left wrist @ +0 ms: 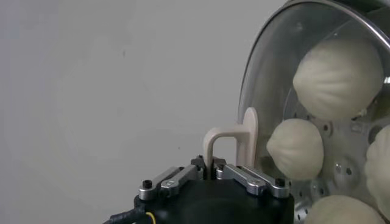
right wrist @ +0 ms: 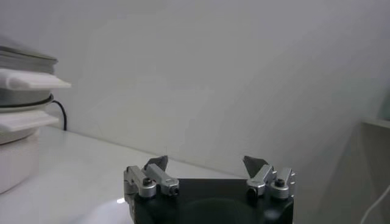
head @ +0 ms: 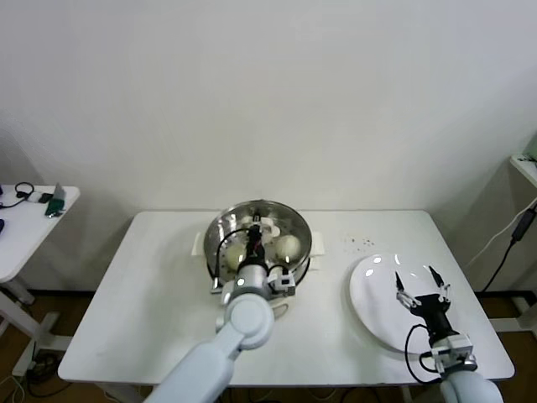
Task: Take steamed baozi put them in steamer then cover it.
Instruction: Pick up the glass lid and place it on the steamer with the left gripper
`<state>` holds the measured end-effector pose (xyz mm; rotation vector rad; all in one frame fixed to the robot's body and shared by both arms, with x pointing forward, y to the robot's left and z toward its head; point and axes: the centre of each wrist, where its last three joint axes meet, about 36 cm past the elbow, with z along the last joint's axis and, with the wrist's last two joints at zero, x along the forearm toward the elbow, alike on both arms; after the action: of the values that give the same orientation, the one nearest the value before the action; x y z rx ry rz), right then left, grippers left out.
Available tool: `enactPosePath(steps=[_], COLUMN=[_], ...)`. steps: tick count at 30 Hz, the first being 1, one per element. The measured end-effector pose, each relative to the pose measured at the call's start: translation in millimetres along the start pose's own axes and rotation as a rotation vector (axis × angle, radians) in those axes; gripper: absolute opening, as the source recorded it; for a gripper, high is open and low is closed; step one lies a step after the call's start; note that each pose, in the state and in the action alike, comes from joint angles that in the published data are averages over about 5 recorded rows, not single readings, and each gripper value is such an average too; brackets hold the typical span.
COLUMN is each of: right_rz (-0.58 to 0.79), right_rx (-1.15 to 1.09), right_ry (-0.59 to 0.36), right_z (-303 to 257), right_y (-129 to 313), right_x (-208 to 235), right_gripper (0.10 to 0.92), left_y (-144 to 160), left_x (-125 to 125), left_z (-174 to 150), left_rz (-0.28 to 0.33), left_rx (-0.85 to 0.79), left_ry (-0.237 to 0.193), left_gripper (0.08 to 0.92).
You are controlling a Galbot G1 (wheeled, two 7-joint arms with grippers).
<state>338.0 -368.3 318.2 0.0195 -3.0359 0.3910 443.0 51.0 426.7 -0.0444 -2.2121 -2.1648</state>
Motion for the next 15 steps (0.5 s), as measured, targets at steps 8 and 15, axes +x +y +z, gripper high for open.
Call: enactPosePath(steps=[8, 15], right_rz=[-0.003, -0.007], right_rx=[-0.006, -0.008], right_ry=[0.000, 0.000], right_z=[1.2, 1.3], right_y=[3.6, 3.2], right_x=[0.9, 1.2], right_gripper=[0.823, 0.823], left_y=[-2.5, -6.1], left_x=[-1.1, 1.9], left_z=[1.6, 2.6], left_rz=[-0.006, -0.003], left_rx=[-0.006, -0.008], left_ry=[0.001, 0.000], left_gripper=[0.153, 0.153])
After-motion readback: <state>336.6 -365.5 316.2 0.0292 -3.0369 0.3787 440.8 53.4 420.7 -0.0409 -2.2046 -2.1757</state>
